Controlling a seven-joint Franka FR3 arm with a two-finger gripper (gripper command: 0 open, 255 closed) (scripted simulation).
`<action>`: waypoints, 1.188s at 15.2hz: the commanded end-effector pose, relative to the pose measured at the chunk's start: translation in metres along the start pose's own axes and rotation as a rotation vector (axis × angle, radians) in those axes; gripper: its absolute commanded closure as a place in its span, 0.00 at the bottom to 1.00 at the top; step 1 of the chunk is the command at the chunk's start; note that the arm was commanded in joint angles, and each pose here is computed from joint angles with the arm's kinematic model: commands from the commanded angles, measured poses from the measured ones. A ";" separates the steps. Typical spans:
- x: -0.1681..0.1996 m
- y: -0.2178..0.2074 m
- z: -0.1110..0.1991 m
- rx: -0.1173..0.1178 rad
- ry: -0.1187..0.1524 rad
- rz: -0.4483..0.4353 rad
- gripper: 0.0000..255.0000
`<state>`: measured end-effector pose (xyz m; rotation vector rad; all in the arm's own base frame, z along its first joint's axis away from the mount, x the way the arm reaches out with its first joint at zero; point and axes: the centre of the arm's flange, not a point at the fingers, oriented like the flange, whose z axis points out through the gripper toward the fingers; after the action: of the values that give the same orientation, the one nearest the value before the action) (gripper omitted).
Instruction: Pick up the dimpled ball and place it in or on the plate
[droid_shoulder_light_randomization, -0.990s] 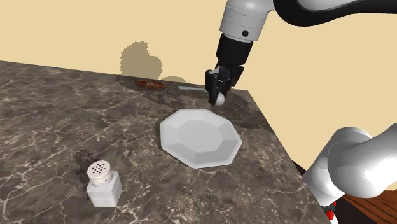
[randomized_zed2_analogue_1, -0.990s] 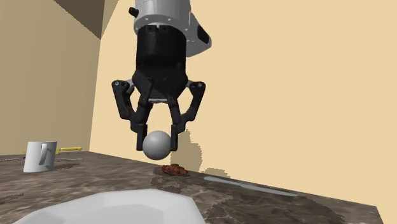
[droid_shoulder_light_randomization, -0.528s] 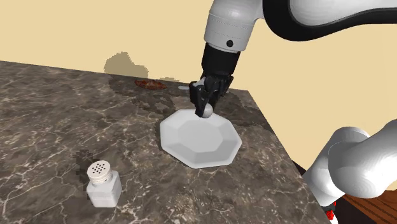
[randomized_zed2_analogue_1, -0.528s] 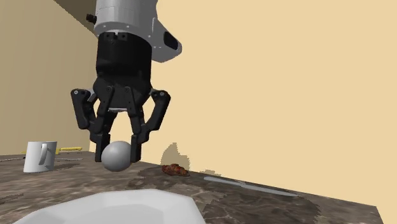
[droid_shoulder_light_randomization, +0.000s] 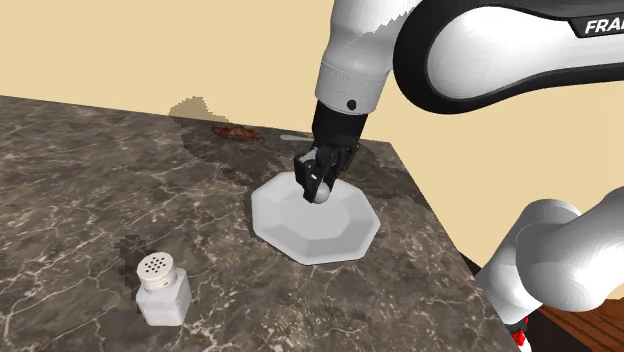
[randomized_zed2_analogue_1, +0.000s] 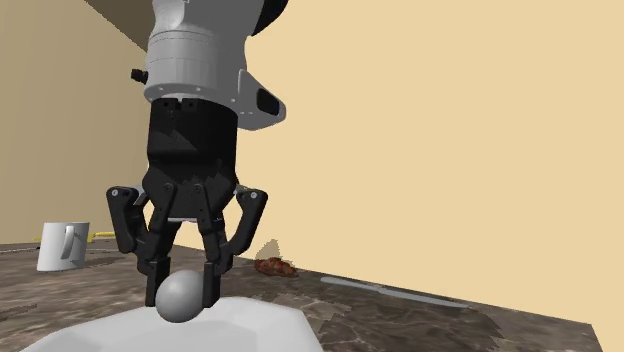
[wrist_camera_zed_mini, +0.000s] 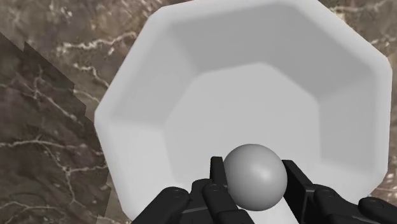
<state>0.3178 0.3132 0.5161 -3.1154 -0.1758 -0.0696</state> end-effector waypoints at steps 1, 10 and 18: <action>-0.001 0.000 0.010 0.000 0.000 0.000 1.00; -0.002 0.000 0.016 0.000 0.000 0.000 0.00; -0.002 0.000 -0.023 0.000 0.000 0.000 0.00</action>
<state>0.3149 0.3130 0.5257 -3.1142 -0.1756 -0.0724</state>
